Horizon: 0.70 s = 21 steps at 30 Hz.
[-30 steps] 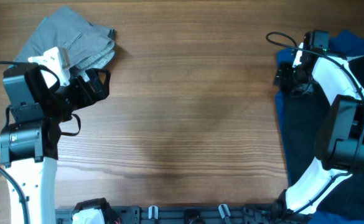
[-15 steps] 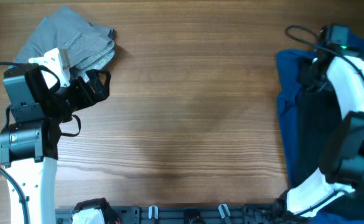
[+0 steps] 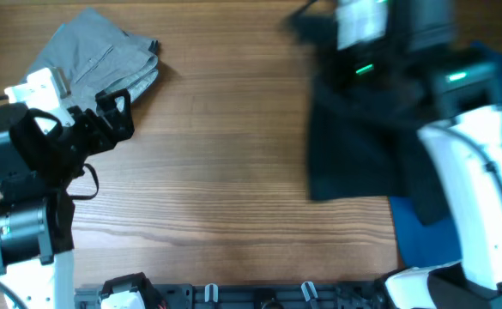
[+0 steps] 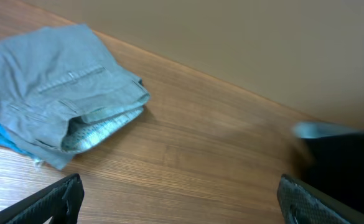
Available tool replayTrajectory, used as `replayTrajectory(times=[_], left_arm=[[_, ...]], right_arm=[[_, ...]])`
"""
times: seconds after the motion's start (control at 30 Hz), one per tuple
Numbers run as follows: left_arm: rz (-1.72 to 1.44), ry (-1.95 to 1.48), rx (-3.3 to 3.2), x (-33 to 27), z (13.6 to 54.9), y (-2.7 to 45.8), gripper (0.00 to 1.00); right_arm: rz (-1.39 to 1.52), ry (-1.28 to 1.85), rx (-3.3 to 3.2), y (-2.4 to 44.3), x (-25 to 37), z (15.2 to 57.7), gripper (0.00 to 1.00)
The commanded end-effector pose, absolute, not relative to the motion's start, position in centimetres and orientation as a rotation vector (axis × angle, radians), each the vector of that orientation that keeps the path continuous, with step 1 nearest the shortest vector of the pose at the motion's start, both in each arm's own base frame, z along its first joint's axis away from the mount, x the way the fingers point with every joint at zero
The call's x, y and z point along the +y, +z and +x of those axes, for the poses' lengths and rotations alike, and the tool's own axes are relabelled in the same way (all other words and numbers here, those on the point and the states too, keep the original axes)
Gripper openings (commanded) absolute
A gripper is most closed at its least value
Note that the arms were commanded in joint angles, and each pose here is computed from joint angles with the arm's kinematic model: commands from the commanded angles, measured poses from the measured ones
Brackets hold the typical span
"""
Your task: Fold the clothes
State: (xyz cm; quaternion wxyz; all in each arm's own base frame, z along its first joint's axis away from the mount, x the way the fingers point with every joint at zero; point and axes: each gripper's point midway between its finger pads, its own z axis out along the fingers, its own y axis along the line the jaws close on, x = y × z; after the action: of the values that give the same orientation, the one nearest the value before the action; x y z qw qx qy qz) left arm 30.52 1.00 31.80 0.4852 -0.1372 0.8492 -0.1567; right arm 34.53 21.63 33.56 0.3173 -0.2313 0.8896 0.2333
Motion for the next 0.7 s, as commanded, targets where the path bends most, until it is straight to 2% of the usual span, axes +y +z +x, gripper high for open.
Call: replayTrajectory(times=[0.0, 0.07, 0.17, 0.23, 0.27, 0.33, 0.37, 0.4, 0.43, 0.47, 0.57, 0.67], left_arm=[[-0.272, -0.298, 2.011, 1.7, 30.0, 33.8, 1.00], [-0.292, -0.264, 2.006, 2.2, 30.0, 33.8, 1.00], [-0.288, -0.263, 2.011, 2.2, 30.0, 33.7, 1.00], [-0.229, -0.309, 2.040, 1.1, 30.3, 33.1, 1.00], [-0.099, -0.360, 2.119, -1.0, 30.9, 31.3, 0.94], [0.038, -0.409, 2.254, -3.9, 32.7, 27.5, 0.68], [0.118, -0.438, 2.320, -5.8, 33.9, 25.2, 0.51], [0.183, -0.480, 2.387, -8.2, 35.6, 22.2, 0.25], [0.238, -0.508, 2.431, -10.2, 37.1, 19.6, 0.12], [0.288, -0.532, 2.470, -12.1, 38.4, 16.7, 0.04], [0.418, -0.577, 2.544, -17.2, 40.6, 8.8, 0.04], [0.507, -0.602, 2.564, -20.5, 40.8, 4.4, 0.04]], right_arm=[[-1.100, 0.635, 2.369, 28.5, 32.5, 26.5, 0.43], [-1.038, 0.351, 2.369, 27.5, 32.4, 27.1, 0.68], [-0.780, 0.168, 2.374, 29.1, 28.7, 30.3, 0.79], [-0.552, 0.176, 2.413, 30.3, 25.3, 32.3, 0.80], [-0.267, 0.193, 2.461, 30.9, 21.0, 34.2, 0.80], [-0.003, 0.284, 2.518, 30.9, 17.1, 35.5, 0.75], [0.049, 0.327, 2.537, 30.7, 15.8, 36.0, 0.74], [0.101, 0.362, 2.547, 30.6, 14.6, 36.5, 0.73], [0.145, 0.379, 2.549, 30.6, 13.4, 36.9, 0.73], [0.194, 0.381, 2.552, 30.5, 12.4, 37.1, 0.73], [0.306, 0.358, 2.576, 30.0, 10.3, 37.1, 0.73], [0.324, 0.348, 2.583, 29.7, 9.8, 37.1, 0.73]])
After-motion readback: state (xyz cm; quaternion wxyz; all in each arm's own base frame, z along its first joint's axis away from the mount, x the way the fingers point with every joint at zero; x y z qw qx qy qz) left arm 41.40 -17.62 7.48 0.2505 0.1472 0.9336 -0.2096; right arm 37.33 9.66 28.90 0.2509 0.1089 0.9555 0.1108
